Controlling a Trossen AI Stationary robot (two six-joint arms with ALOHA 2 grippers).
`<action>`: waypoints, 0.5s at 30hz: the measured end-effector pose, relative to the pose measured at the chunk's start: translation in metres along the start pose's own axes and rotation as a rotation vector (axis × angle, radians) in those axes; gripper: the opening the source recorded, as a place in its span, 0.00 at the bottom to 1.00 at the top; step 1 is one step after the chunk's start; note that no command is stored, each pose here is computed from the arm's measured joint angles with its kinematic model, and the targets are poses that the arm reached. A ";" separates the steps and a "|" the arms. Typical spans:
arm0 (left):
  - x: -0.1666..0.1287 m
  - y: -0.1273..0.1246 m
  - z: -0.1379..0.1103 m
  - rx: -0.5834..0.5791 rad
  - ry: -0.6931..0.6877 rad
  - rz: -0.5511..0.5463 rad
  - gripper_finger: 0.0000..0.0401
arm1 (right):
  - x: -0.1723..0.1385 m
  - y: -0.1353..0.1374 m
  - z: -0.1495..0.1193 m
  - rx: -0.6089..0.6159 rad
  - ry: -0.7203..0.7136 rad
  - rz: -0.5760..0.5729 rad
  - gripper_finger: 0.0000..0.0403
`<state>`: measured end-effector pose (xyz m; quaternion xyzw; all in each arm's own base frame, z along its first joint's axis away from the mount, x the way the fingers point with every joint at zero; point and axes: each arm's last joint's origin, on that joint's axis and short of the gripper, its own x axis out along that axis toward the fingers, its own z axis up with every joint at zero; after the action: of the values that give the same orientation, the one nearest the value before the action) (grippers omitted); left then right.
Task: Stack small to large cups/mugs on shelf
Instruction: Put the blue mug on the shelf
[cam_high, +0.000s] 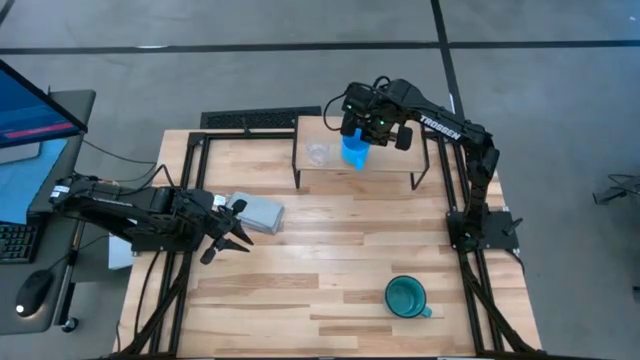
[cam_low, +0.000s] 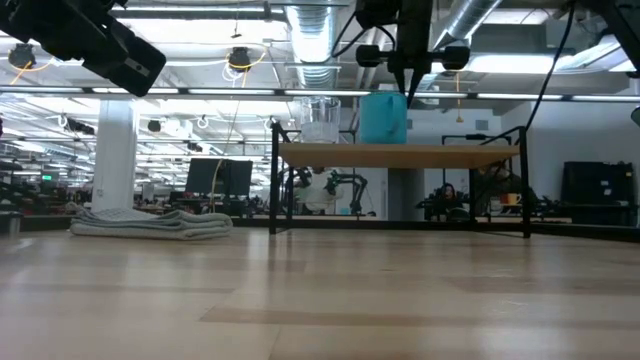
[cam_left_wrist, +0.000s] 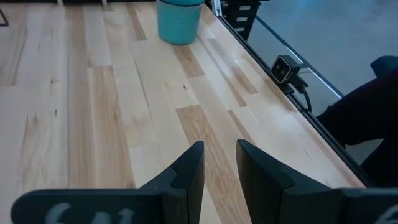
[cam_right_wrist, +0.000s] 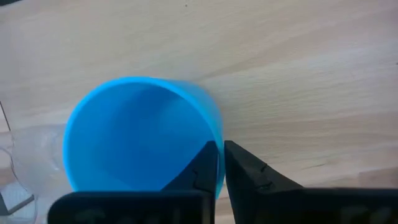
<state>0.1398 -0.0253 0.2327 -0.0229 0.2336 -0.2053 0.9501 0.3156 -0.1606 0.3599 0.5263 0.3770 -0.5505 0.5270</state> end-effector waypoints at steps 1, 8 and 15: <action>0.000 0.000 0.000 0.000 0.000 0.000 0.21 | 0.000 0.000 0.000 0.004 0.000 0.000 0.13; 0.000 0.000 0.000 0.000 0.000 0.000 0.21 | 0.000 0.000 0.000 0.028 0.000 0.001 0.13; 0.000 0.000 0.000 0.007 0.000 0.000 0.21 | -0.001 0.000 0.000 0.029 0.007 0.007 0.13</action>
<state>0.1398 -0.0253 0.2328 -0.0195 0.2327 -0.2059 0.9503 0.3154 -0.1603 0.3608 0.5370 0.3690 -0.5523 0.5200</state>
